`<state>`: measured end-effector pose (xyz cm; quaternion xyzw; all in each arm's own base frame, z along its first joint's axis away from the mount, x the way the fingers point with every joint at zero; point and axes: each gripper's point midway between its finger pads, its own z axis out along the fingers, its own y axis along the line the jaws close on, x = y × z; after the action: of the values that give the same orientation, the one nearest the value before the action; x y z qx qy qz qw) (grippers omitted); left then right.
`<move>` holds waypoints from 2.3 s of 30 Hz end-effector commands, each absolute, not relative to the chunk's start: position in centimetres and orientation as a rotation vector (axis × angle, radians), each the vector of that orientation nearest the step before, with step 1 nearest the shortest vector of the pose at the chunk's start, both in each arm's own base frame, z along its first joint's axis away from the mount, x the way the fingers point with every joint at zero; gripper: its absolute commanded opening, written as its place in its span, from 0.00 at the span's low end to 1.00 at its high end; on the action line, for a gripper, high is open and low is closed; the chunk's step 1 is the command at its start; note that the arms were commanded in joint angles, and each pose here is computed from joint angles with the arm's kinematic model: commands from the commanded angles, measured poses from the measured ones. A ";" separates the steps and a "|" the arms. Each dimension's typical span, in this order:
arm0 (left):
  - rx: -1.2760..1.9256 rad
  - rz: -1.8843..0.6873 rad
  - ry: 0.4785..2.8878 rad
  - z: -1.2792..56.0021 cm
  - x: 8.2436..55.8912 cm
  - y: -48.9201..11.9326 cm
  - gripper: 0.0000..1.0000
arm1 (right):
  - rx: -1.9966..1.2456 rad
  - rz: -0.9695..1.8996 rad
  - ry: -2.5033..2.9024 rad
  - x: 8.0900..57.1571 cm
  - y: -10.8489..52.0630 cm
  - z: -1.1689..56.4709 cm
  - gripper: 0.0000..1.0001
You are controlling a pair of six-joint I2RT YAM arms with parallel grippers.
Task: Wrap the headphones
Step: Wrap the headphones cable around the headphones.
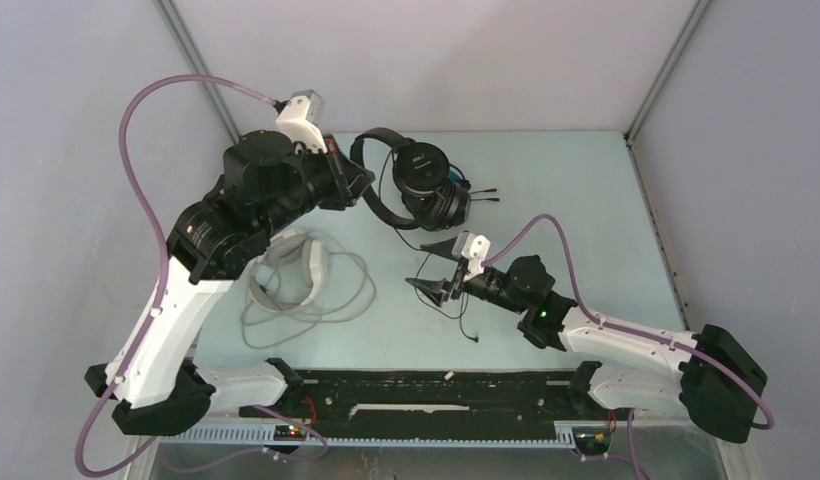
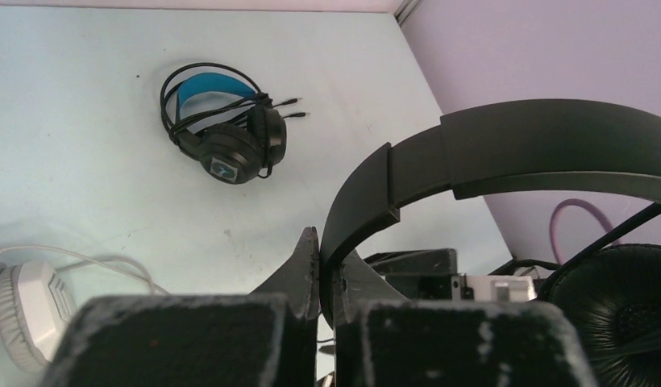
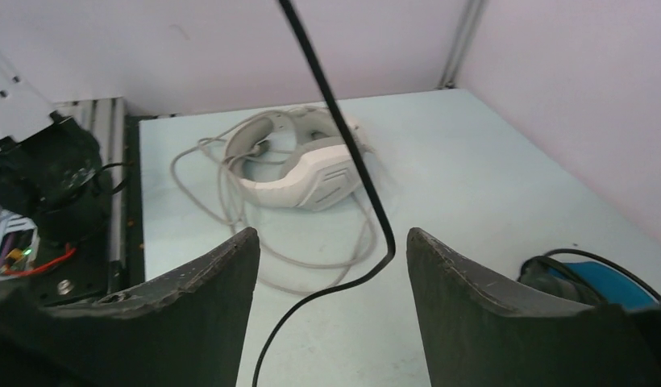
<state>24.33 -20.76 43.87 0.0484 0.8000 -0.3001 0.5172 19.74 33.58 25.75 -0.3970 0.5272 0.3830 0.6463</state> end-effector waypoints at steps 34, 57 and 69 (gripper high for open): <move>0.045 -0.842 1.676 50.7 25.4 -21.4 0.00 | -0.833 1.148 1.295 21.8 33.3 27.4 0.00; 0.013 -0.619 1.758 45.6 23.8 -15.4 0.00 | -0.607 0.961 1.479 22.8 27.1 26.0 0.00; 0.463 -0.769 1.887 39.1 20.0 -19.8 0.00 | -0.437 0.927 1.652 24.7 25.1 25.5 0.00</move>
<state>21.98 -17.66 40.27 0.1055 0.7952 -0.2758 0.5295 23.76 26.36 24.51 -0.2301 0.6722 0.4107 0.5714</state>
